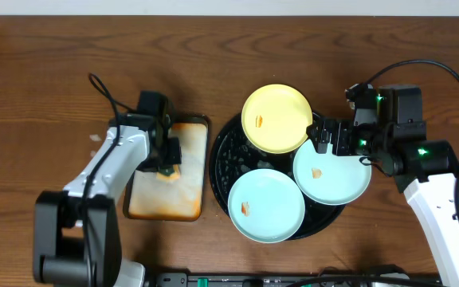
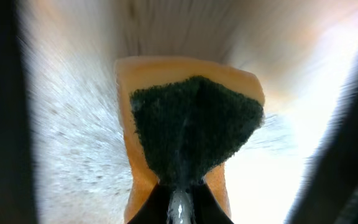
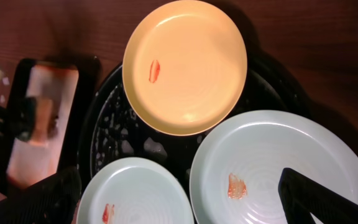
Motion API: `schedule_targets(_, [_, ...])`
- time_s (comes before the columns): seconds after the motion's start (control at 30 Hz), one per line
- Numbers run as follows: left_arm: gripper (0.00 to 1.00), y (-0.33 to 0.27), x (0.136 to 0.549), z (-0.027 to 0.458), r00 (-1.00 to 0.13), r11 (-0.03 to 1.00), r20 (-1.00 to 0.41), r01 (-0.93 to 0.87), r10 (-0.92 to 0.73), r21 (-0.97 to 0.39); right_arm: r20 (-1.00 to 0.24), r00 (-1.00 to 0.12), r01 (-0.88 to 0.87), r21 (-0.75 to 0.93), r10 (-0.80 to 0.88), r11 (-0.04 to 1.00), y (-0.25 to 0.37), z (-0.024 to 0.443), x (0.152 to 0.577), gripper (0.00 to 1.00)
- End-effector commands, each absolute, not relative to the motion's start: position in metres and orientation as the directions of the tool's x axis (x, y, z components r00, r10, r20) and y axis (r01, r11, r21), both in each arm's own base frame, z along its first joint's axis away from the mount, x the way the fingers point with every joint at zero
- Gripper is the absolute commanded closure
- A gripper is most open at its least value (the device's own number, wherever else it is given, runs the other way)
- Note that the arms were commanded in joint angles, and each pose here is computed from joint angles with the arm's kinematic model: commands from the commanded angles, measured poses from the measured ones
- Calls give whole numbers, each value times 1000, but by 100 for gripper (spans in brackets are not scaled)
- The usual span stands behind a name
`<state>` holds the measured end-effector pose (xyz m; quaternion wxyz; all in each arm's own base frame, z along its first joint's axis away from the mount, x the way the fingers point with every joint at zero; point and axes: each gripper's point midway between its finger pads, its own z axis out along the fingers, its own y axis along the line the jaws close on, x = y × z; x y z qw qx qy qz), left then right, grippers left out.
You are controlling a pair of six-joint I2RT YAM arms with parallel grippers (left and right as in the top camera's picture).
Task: Clean dirty plates on tray and stack at the side
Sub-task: 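Grasp the soapy sponge with the left gripper, pressing into the foam, then hold the sponge in the left gripper and lift it from the tray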
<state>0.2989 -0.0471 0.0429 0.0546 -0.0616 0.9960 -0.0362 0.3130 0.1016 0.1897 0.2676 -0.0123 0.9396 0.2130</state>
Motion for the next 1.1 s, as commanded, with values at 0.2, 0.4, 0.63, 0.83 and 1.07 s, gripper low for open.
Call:
schedule_targets(0.2, [67, -50, 305, 47, -978, 988, -162, -118, -133, -101, -527, -845, -147, 387, 88, 910, 100, 196, 318, 1])
schedule_targets(0.4, [59, -50, 302, 30, -982, 988, -133, -121, -133, -94, -527, -845, -147, 387, 88, 910, 100, 196, 318, 1])
schedule_targets(0.63, [63, -50, 304, 13, -985, 989, -107, -123, -132, -87, -528, -845, -147, 387, 88, 910, 100, 197, 318, 1])
schedule_targets(0.83, [92, -50, 306, -2, -989, 990, -86, -114, -121, -81, -527, -845, -147, 387, 88, 910, 100, 196, 318, 1])
schedule_targets(1.07, [91, -53, 300, 10, -992, 990, -61, -104, -109, -93, -529, -844, -148, 387, 88, 910, 100, 197, 318, 1])
